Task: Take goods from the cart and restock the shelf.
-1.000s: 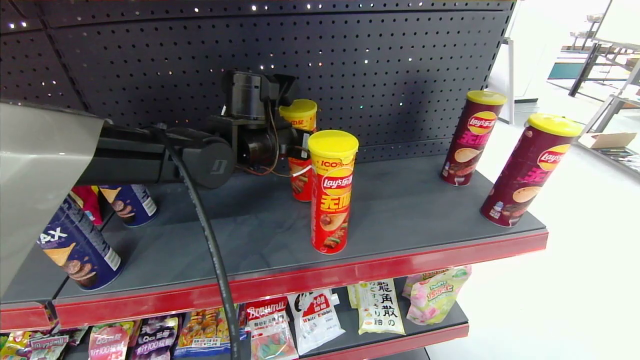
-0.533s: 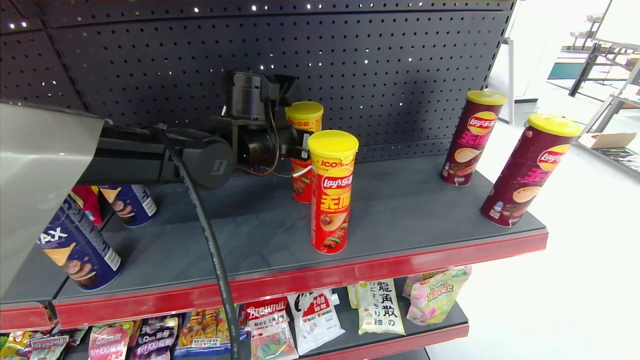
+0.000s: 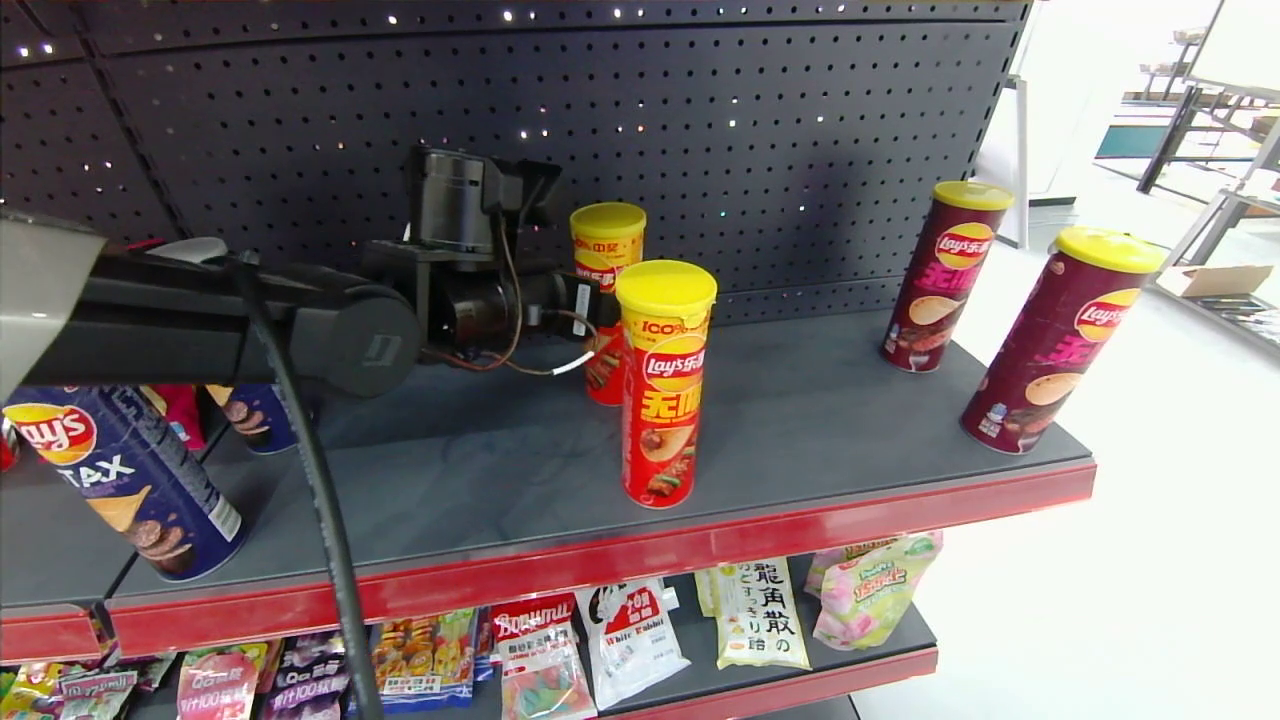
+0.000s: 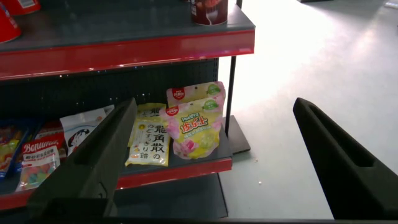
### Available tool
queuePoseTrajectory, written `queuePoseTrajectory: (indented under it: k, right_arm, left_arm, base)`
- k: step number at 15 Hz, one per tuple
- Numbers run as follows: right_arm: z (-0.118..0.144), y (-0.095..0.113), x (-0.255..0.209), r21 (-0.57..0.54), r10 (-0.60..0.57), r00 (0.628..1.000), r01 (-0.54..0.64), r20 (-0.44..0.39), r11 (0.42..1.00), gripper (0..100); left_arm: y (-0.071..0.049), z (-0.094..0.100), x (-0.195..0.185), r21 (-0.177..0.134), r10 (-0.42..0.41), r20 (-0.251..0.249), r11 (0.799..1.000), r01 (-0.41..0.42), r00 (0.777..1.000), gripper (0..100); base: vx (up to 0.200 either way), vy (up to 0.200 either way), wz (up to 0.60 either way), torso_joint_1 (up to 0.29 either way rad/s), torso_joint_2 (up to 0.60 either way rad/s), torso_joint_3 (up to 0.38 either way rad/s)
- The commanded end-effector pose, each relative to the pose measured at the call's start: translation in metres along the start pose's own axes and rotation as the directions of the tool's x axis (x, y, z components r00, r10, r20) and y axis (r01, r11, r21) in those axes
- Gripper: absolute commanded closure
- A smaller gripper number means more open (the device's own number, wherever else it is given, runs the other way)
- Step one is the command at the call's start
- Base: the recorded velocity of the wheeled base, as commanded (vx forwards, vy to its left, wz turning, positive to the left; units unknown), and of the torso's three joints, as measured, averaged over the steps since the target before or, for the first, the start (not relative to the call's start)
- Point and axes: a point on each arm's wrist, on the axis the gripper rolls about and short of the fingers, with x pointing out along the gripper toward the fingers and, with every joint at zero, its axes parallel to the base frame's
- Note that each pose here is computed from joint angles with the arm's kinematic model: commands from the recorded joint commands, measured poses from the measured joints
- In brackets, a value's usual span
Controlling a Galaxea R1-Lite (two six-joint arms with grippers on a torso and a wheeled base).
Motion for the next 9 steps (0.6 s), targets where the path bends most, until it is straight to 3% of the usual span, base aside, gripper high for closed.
queuePoseTrajectory:
  k: [1,5,6,7,9]
  right_arm:
    - [0.000,0.000,0.000,0.000,0.000,1.000,0.000,-0.001,1.000,0]
    - [0.000,0.000,0.000,0.000,0.000,1.000,0.000,-0.001,1.000,0]
    - [0.000,0.000,0.000,0.000,0.000,1.000,0.000,-0.001,1.000,0]
    - [0.000,0.000,0.000,0.000,0.000,1.000,0.000,-0.001,1.000,0]
    - [0.000,0.000,0.000,0.000,0.000,1.000,0.000,-0.001,1.000,0]
  left_arm:
    - [0.010,0.002,-0.031,-0.007,0.017,0.003,1.000,-0.017,1.000,0]
    - [0.018,-0.005,-0.107,-0.007,0.026,-0.004,1.000,-0.026,1.000,0]
    - [0.021,-0.015,-0.149,-0.004,0.026,-0.031,1.000,-0.026,0.999,0]
    - [0.021,-0.022,-0.178,-0.005,0.013,-0.026,1.000,-0.013,1.000,0]
    - [0.026,-0.038,-0.230,-0.018,0.016,0.032,1.000,-0.016,0.999,0]
  base:
    - [0.000,0.000,0.00,0.000,0.00,0.000]
    - [0.000,0.000,0.00,0.000,0.00,0.000]
    - [0.000,0.000,0.00,0.000,0.00,0.000]
    - [0.000,0.000,0.00,0.000,0.00,0.000]
    - [0.000,0.000,0.00,0.000,0.00,0.000]
